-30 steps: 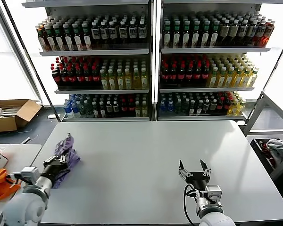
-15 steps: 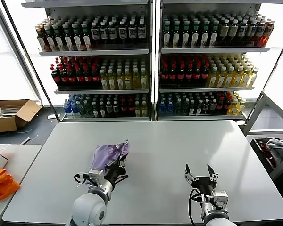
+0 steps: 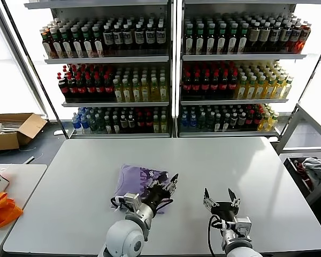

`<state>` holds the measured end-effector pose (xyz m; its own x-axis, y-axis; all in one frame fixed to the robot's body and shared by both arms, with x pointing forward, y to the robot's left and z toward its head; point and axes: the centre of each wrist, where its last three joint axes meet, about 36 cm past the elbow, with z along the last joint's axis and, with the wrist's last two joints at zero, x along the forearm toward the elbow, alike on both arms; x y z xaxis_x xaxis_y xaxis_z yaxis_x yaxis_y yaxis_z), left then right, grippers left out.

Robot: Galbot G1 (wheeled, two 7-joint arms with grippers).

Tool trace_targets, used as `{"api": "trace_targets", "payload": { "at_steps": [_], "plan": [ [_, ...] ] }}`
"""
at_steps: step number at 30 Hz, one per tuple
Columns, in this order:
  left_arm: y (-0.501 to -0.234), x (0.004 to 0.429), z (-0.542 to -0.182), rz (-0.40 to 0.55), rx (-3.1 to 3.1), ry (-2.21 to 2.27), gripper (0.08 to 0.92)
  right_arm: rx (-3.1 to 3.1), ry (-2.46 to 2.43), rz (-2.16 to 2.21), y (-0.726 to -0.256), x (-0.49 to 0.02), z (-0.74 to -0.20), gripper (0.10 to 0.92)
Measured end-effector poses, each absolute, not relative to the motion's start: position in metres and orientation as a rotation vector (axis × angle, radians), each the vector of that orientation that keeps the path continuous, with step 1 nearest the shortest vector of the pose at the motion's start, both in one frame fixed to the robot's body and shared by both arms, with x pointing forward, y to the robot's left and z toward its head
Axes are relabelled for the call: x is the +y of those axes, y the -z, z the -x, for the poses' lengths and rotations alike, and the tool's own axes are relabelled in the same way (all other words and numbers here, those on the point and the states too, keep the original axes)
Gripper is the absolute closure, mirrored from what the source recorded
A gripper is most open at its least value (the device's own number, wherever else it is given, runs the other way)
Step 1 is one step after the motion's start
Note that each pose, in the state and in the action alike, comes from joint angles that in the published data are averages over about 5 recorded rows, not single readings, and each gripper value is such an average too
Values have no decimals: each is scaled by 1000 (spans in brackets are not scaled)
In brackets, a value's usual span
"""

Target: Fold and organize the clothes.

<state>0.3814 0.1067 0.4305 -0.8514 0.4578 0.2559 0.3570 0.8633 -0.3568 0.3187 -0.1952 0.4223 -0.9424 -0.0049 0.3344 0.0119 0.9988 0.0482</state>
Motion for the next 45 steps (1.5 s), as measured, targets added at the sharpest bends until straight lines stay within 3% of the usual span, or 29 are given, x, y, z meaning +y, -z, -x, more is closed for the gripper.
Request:
{"api": "trace_targets", "payload": {
  "at_steps": [5, 11, 20, 27, 32, 45],
  "plan": [
    [-433, 121, -384, 548, -2757, -357, 311, -2762, 185, -66, -424, -185, -330, 200],
    [-435, 156, -387, 383, -2833, -173, 187, -2698, 333, -152, -428, -166, -352, 200],
    [-437, 204, -386, 143, -2872, -16, 177, -2610, 451, -237, -428, -134, -377, 200],
    [-435, 226, -383, 23, -2869, 38, 177, -2548, 484, -271, -419, -107, -389, 205],
    [-434, 237, -382, -27, -2866, 63, 177, -2515, 484, -290, -413, -91, -392, 297],
    [-433, 249, -381, -85, -2859, 90, 177, -2487, 466, -295, -406, -72, -390, 669]
  ]
}}
